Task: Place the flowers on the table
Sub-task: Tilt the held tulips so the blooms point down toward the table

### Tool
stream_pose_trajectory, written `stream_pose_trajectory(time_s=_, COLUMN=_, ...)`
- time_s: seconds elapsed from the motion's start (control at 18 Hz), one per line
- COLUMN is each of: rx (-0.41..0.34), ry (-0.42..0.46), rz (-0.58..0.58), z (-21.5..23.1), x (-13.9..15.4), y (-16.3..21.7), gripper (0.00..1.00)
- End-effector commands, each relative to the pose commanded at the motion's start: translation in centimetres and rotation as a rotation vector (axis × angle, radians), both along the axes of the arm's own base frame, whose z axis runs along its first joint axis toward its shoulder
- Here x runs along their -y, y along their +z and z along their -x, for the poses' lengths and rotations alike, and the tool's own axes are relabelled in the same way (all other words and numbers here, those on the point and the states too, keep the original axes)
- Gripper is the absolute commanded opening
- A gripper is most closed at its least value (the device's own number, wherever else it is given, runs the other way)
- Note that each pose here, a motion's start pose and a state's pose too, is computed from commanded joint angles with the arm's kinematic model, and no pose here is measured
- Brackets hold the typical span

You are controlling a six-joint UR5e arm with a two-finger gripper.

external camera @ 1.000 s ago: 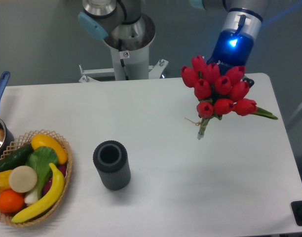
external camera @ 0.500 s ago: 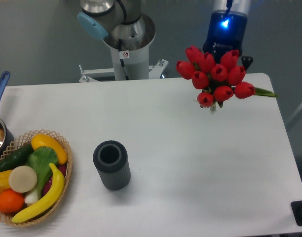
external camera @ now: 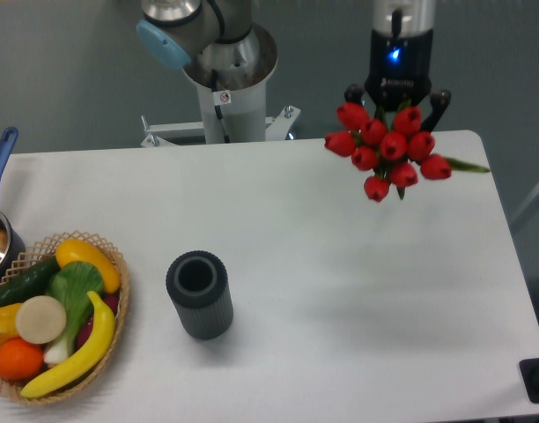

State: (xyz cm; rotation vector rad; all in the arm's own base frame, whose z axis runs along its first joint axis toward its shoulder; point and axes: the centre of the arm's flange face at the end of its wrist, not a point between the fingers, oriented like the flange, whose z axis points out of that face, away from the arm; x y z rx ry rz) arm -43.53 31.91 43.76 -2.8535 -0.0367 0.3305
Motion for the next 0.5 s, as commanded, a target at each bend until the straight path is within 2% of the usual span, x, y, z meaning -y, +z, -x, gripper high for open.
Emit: stream_pose_trajectory(time_s=0.5, rx=0.025, ry=-0.022, rz=0.242, z=4.0, x=-3.8, y=-7.0, gripper=0.44)
